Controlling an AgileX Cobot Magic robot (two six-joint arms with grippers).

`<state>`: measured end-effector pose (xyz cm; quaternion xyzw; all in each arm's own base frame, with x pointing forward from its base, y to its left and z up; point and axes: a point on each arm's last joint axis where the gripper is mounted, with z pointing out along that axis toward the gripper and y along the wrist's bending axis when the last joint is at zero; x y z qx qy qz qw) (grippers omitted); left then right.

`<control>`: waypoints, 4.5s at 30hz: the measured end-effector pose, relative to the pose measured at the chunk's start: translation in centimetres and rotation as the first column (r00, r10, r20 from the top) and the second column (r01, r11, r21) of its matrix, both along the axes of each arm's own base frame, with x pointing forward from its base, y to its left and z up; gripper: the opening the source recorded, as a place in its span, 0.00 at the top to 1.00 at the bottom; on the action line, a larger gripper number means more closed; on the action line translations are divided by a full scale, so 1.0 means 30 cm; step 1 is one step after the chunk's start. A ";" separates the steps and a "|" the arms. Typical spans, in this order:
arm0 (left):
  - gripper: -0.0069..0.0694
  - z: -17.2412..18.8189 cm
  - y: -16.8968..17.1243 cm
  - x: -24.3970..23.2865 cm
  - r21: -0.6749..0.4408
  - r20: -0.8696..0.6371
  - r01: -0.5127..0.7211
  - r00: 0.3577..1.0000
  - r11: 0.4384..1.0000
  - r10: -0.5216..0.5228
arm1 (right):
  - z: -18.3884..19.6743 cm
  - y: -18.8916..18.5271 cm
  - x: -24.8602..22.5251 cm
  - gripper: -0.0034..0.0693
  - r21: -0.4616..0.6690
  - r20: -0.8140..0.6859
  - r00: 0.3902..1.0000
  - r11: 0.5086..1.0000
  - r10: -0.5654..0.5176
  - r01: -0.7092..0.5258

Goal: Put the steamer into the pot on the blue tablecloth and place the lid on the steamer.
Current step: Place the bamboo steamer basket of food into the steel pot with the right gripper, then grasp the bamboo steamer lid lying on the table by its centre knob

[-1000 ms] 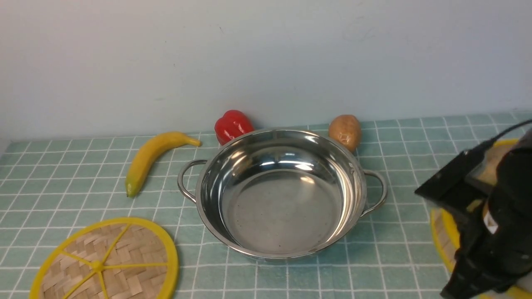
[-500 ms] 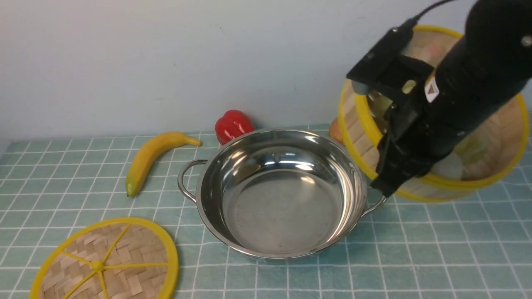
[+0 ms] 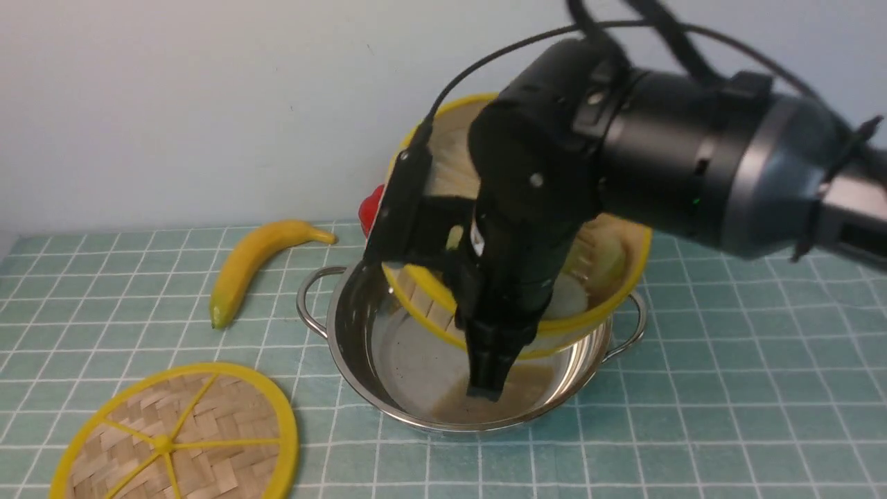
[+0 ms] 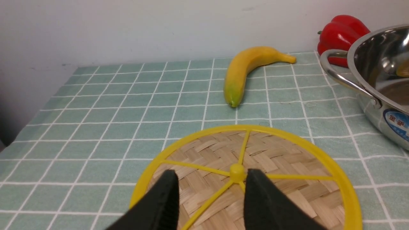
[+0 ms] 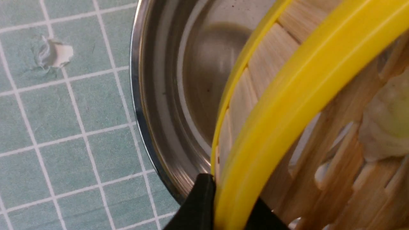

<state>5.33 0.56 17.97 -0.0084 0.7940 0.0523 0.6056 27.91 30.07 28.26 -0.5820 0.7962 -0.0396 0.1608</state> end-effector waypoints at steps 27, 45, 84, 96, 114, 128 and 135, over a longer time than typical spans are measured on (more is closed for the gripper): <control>0.55 0.000 0.000 0.000 0.000 0.000 0.000 1.000 1.000 0.000 | -0.257 0.105 0.044 0.87 -0.130 -0.105 0.992 0.988 0.074 -0.088; 0.55 0.000 0.000 0.000 0.000 0.000 0.000 1.000 1.000 0.000 | -0.258 0.108 0.044 0.72 -0.127 -0.106 0.989 0.986 0.098 -0.111; 0.55 0.000 0.000 0.000 0.000 0.000 0.000 1.000 1.000 0.000 | 0.196 -0.020 -0.037 0.58 0.235 0.074 0.954 0.935 -0.291 0.267; 0.55 0.000 0.000 0.000 0.000 0.001 0.000 1.000 1.000 0.000 | 0.659 -0.318 -0.250 0.97 0.717 -0.012 0.776 0.535 -0.630 0.446; 0.55 0.000 0.000 0.000 0.000 0.001 0.000 1.000 1.000 0.000 | 0.491 -0.467 -0.288 0.95 0.747 0.059 0.769 0.539 -0.637 0.389; 0.55 0.000 0.000 0.000 0.000 0.001 0.000 1.000 1.000 0.000 | -0.048 -0.994 -0.665 0.90 0.961 0.102 0.352 0.184 -0.930 0.208; 0.55 0.000 0.000 0.000 0.000 0.001 0.000 1.000 1.000 0.000 | -0.220 -1.023 -0.729 0.89 0.946 0.194 0.252 0.249 -0.948 0.206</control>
